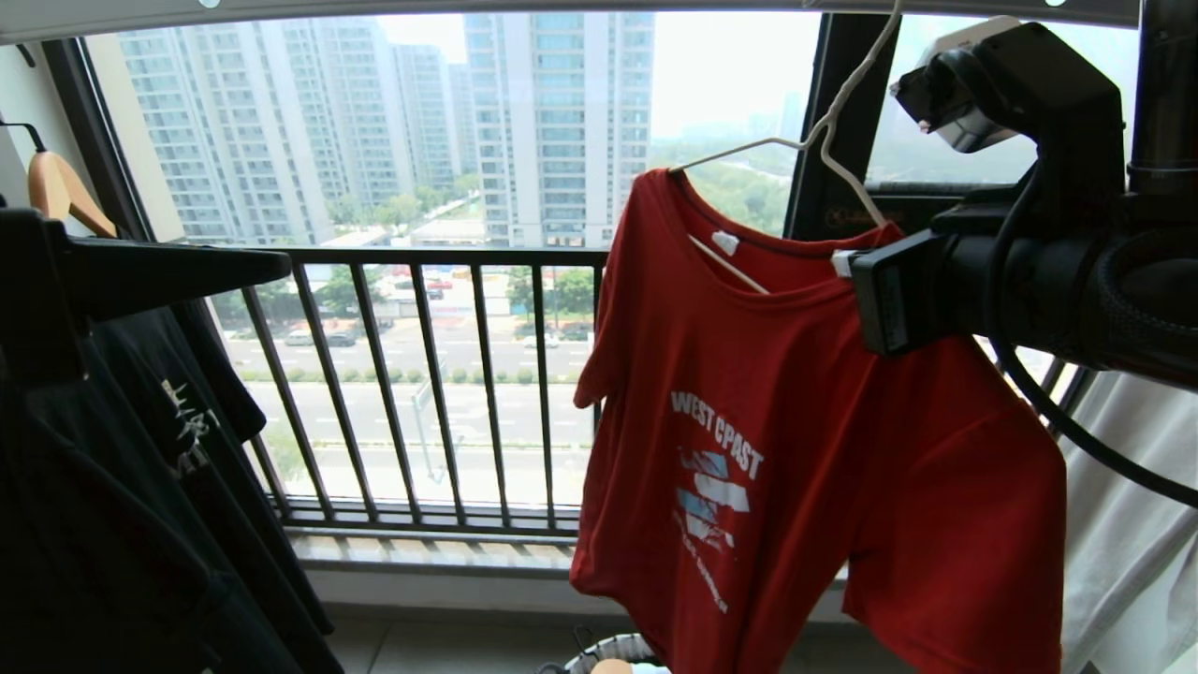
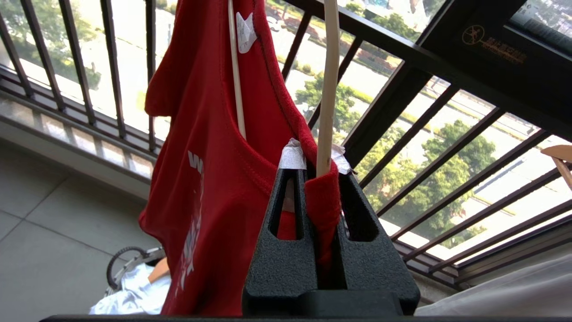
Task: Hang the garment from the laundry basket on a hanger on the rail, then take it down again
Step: Hang the clothes rack on the clothesline
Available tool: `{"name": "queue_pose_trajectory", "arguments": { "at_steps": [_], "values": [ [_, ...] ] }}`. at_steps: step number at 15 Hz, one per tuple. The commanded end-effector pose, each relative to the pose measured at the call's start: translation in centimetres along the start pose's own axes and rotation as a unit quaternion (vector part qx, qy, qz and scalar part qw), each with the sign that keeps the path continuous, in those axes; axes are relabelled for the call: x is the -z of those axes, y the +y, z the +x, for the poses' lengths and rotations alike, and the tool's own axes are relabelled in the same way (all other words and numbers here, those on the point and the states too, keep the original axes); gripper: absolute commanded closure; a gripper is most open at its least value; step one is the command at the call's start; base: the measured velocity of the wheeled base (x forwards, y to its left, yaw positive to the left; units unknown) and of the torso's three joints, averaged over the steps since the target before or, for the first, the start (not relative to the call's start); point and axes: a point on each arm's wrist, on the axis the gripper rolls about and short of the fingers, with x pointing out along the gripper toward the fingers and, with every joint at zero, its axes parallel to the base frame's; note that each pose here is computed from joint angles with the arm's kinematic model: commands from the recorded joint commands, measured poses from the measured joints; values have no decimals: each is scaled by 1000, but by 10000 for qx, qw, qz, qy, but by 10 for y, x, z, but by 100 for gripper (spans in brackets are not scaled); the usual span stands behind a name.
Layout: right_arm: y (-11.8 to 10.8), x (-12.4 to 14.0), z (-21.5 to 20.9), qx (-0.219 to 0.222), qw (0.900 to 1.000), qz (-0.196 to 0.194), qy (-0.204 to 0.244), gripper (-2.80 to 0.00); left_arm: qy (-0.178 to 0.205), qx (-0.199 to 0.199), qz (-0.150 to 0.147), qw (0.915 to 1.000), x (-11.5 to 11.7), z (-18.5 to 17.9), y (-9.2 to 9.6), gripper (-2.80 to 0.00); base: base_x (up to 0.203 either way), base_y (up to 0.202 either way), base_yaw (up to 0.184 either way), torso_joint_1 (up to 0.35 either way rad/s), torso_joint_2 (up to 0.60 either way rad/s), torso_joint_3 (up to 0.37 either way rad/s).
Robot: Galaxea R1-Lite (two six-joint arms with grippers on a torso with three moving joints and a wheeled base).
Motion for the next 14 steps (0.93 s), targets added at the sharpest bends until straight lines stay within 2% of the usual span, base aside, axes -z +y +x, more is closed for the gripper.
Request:
{"name": "queue_pose_trajectory", "arguments": {
  "at_steps": [1, 9, 14],
  "values": [
    [4, -3, 6, 10, 10000, -41, 0, 0, 2, 11, 0, 10000, 0, 0, 0, 0, 0, 0, 0, 0, 0, 0],
    [7, -23, 16, 89, 9996, -152, -210, 0, -20, 16, 9, 10000, 0, -2, -1, 0, 0, 0, 0, 0, 0, 0],
    [6, -24, 38, 269, 9995, -152, -97, 0, -63, 11, 24, 10000, -1, -5, -2, 0, 0, 0, 0, 0, 0, 0]
  ]
}}
